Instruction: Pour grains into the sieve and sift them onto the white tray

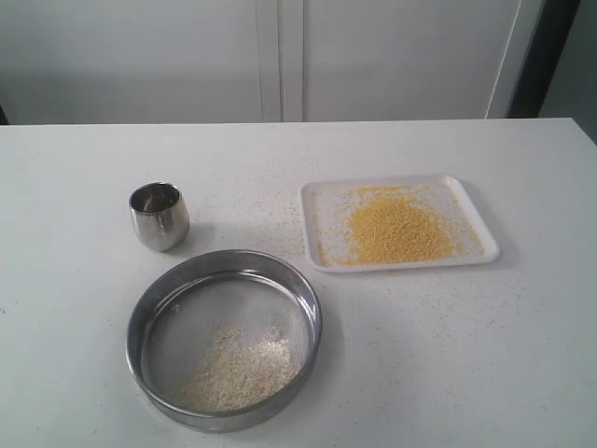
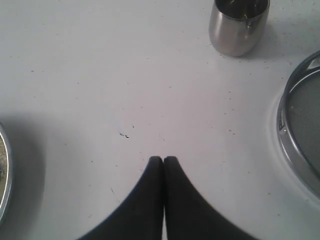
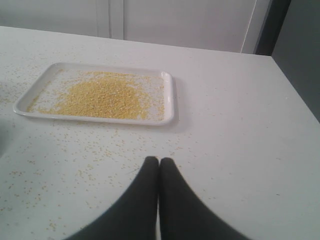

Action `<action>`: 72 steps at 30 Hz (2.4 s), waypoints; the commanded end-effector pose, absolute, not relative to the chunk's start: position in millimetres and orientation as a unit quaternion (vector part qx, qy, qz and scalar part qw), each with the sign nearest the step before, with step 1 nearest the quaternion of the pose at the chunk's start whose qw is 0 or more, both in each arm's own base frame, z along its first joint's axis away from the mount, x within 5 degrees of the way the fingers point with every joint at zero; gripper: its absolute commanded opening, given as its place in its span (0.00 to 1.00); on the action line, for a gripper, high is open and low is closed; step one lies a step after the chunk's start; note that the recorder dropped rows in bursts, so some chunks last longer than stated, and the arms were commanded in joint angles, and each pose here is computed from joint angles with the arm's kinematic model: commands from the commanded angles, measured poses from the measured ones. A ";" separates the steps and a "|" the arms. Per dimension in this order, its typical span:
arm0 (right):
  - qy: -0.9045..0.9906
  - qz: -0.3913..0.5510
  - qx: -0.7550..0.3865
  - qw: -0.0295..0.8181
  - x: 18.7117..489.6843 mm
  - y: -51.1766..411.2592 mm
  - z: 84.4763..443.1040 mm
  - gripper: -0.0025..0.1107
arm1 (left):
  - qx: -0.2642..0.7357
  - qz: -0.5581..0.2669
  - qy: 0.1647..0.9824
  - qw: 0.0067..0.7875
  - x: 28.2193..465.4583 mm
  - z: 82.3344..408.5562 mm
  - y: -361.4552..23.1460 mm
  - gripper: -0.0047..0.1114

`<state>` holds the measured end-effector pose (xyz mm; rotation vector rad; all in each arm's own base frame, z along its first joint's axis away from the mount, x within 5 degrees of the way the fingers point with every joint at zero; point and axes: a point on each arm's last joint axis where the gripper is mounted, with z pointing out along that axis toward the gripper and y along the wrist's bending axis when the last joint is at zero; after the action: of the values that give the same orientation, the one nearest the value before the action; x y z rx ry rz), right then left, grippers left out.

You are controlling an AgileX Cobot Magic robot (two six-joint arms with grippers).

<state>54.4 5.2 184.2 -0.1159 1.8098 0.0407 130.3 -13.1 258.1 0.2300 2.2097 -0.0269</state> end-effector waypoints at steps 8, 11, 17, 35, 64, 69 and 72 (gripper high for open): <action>0.784 0.020 -0.045 0.619 54.5 4.9 184.4 0.02 | 0.083 -0.014 0.868 0.488 97.0 249.6 -10.9 0.04; 0.784 0.020 -0.045 0.619 54.5 4.9 184.4 0.02 | 0.071 -0.014 0.868 0.491 88.5 245.5 -9.3 0.04; 0.784 0.020 -0.045 0.619 54.5 4.9 184.4 0.02 | 0.060 -0.007 0.868 0.492 76.4 235.9 -6.4 0.04; 0.784 0.020 -0.045 0.619 54.5 4.9 184.4 0.02 | 0.034 0.008 0.848 0.529 54.9 209.1 -2.1 0.04; 0.784 0.021 -0.044 0.619 54.5 4.9 184.4 0.02 | 0.021 -0.011 0.832 0.554 50.4 163.5 -3.8 0.04; 0.784 0.021 -0.044 0.619 54.5 4.9 184.4 0.02 | 0.021 -0.011 0.832 0.554 50.4 163.5 -3.8 0.04; 0.784 0.021 -0.044 0.619 54.5 4.9 184.4 0.02 | 0.021 -0.011 0.832 0.554 50.4 163.5 -3.8 0.04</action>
<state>54.4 5.1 184.2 -0.0980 1.8110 0.0529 50.4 -3.3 164.2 0.0597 1.9731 -0.0119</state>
